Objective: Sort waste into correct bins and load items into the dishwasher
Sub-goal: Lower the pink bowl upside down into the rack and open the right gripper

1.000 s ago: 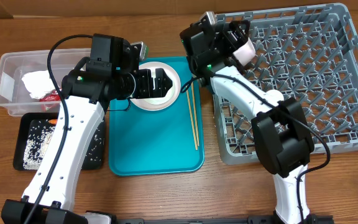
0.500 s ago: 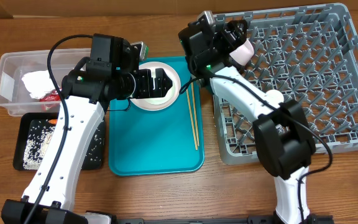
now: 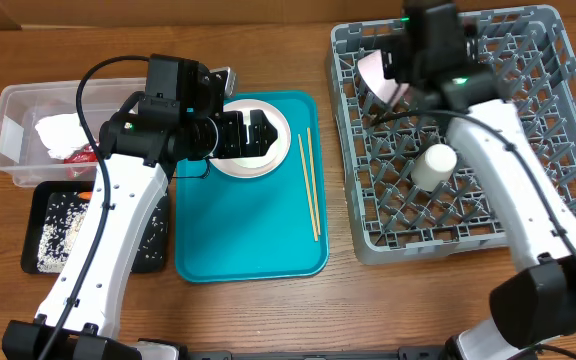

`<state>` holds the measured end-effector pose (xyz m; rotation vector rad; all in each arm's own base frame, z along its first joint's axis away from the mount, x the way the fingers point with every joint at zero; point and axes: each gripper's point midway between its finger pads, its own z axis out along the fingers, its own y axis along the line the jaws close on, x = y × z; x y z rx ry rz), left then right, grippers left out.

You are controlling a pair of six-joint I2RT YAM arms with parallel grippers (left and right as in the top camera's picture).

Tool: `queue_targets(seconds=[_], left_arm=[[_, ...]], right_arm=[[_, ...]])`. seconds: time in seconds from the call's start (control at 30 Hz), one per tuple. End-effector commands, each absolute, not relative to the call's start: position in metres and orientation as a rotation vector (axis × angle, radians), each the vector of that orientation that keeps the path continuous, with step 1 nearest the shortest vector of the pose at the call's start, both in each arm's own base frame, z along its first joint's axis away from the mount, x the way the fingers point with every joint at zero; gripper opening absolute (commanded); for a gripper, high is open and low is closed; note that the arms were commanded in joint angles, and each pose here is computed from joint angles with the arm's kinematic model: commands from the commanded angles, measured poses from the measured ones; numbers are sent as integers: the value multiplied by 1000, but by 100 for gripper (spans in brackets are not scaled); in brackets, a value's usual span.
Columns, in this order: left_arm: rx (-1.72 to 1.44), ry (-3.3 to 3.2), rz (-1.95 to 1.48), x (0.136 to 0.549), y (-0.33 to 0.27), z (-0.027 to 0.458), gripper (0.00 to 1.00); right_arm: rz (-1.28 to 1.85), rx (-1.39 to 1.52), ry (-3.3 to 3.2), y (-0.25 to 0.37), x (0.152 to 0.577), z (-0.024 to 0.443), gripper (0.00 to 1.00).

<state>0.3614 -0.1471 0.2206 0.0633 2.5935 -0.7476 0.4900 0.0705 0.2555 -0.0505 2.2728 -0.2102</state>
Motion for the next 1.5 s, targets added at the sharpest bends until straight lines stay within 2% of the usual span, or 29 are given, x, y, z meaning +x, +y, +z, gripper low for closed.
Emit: queue_targets(seconds=[0.0, 0.17, 0.2, 0.27, 0.53, 0.93, 1.3, 1.47], left_arm=[[96, 2567, -766, 364, -150, 230, 100], [96, 2567, -766, 364, -150, 230, 100], [96, 2567, -766, 364, -150, 230, 100], [96, 2567, -766, 364, -150, 230, 100], [93, 2567, -765, 364, -150, 230, 100], [95, 2568, -766, 364, -150, 229, 100], [91, 2567, -765, 364, -149, 229, 100], [89, 2567, -764, 364, -148, 229, 100]], right_arm=[[436, 25, 2420, 133, 465, 239, 92], [570, 4, 2562, 155, 435, 219, 89], [554, -3, 2586, 157, 430, 215, 89], [505, -19, 2620, 161, 422, 210, 82], [205, -76, 2719, 162, 397, 187, 80], [100, -119, 2807, 163, 382, 131, 65], [163, -139, 2836, 169, 374, 103, 63], [162, -144, 2837, 168, 372, 93, 56]])
